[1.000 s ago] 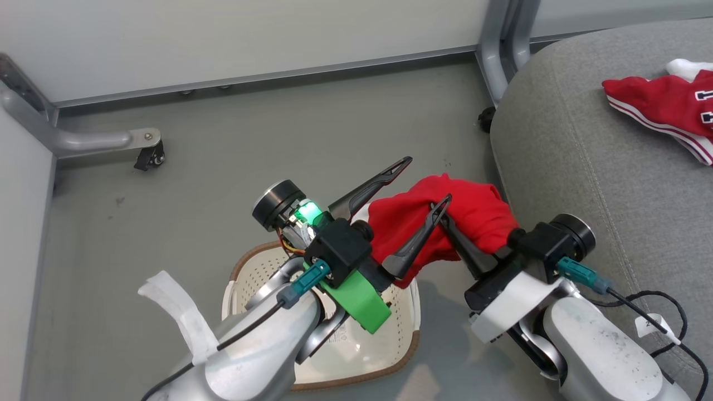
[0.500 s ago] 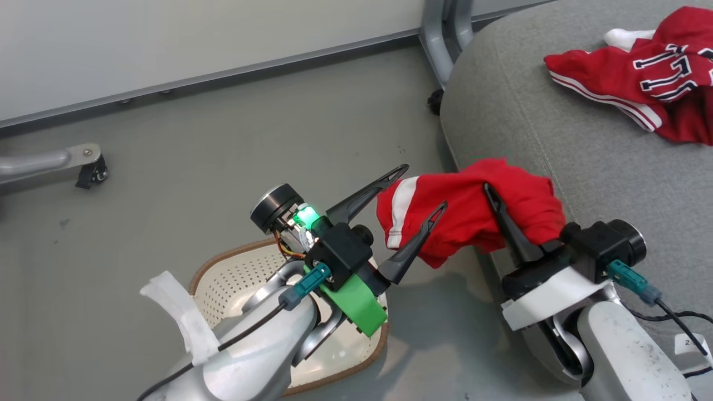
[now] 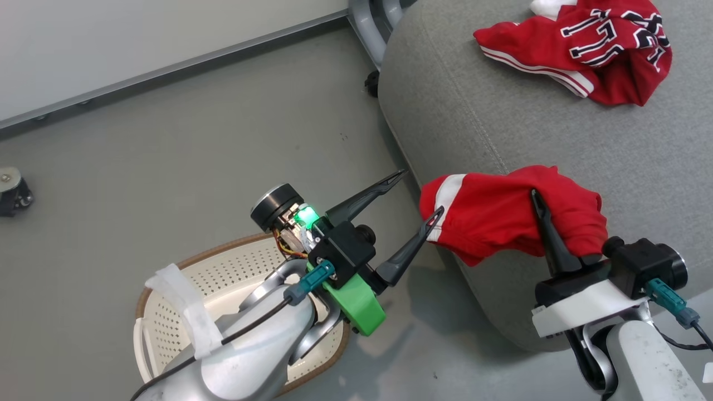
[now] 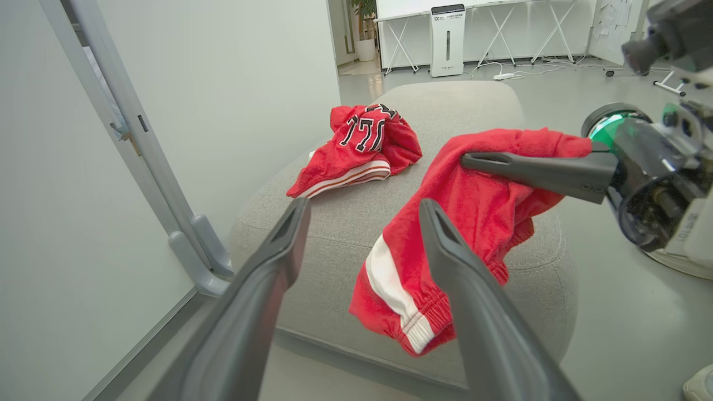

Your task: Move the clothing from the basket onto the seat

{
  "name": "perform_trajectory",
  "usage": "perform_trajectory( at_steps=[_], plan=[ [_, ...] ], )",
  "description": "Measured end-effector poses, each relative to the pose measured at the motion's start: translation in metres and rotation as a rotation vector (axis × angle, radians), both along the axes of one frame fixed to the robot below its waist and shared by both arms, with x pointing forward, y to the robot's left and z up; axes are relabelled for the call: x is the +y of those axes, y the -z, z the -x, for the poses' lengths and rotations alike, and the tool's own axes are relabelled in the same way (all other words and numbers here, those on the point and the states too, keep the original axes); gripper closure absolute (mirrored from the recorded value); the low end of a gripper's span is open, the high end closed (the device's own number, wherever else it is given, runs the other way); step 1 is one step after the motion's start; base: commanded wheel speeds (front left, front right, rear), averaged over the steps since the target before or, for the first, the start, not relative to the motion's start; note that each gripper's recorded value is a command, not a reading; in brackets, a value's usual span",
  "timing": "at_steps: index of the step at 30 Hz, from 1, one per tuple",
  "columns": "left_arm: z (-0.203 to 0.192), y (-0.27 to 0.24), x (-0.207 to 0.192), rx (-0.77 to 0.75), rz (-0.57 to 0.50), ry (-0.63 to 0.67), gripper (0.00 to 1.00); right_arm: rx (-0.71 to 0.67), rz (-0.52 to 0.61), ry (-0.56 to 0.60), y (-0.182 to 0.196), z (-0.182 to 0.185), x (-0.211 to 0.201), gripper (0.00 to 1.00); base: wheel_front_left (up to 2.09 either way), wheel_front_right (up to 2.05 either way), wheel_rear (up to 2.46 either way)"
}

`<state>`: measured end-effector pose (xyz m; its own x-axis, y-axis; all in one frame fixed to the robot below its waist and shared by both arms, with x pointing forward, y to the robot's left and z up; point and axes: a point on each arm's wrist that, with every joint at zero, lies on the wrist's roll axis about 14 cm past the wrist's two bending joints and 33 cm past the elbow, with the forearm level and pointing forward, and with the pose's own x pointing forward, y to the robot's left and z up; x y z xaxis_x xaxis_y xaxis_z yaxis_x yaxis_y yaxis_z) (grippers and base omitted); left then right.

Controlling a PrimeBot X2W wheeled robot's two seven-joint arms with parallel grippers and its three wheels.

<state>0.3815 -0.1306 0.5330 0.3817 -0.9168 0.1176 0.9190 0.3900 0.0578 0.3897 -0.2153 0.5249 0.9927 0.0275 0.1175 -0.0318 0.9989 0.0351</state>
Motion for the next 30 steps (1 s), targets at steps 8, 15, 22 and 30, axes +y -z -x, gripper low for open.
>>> perform_trajectory(
  at_steps=[8, 15, 22, 30],
  plan=[
    [0.004, 0.009, -0.015, 0.027, 0.002, 0.054, 0.00, 0.011, 0.008, 0.099, 0.001, 0.015, -0.028, 1.00, 0.00, 0.00, 0.00],
    [0.000, 0.017, -0.017, 0.046, 0.000, 0.057, 0.00, -0.054, 0.049, 0.141, -0.022, 0.006, -0.047, 1.00, 0.00, 0.00, 0.00],
    [-0.013, 0.024, -0.013, 0.063, 0.008, 0.040, 0.00, -0.215, 0.166, 0.156, -0.083, -0.034, -0.071, 1.00, 0.00, 0.00, 0.00],
    [-0.034, 0.045, -0.007, 0.075, -0.007, 0.027, 0.00, -0.380, 0.297, 0.192, -0.150, -0.084, -0.097, 1.00, 0.00, 0.00, 0.00]
  ],
)
